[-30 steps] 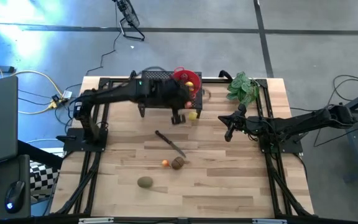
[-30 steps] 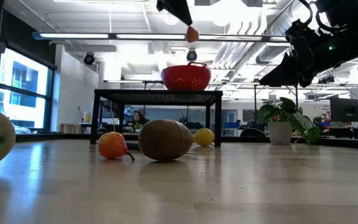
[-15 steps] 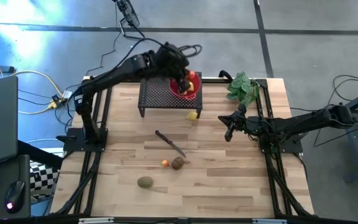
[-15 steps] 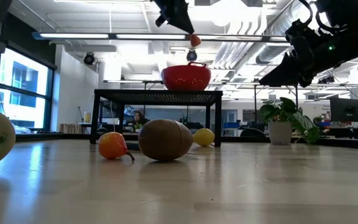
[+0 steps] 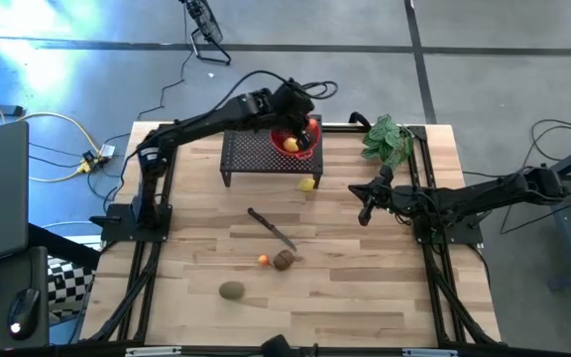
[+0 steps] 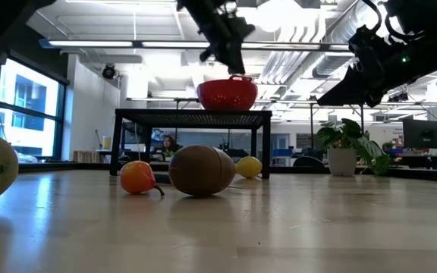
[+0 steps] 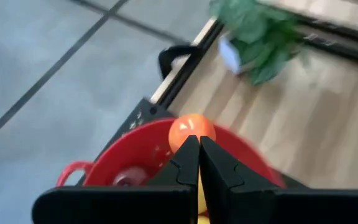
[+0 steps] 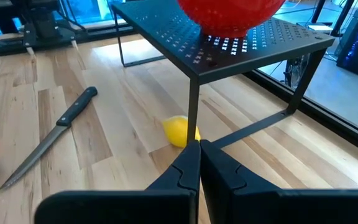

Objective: Pick & Place Fruit
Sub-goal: Put the top pear into the colander on the shelf

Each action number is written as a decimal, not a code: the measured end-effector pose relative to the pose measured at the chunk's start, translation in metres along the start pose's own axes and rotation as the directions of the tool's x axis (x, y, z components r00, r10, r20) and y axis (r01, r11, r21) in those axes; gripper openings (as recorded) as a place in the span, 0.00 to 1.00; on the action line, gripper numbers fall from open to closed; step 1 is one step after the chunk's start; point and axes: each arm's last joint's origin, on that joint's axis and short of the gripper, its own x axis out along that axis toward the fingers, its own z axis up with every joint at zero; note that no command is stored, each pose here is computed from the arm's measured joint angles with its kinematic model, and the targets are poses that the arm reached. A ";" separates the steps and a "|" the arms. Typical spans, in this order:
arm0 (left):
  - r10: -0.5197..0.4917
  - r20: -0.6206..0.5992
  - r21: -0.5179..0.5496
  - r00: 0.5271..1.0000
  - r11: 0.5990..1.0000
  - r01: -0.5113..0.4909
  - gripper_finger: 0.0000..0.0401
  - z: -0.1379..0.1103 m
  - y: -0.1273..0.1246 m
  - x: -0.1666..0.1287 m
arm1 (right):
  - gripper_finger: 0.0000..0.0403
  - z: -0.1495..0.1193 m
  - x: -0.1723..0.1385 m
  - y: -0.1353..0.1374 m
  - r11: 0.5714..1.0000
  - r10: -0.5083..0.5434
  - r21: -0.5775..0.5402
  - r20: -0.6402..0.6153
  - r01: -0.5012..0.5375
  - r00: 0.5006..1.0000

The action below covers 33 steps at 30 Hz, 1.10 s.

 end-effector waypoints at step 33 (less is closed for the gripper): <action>0.096 -0.115 0.007 0.989 0.995 -0.096 0.07 -0.015 0.000 0.018 | 0.01 -0.001 0.000 0.000 1.000 -0.002 -0.011 -0.006 0.002 1.000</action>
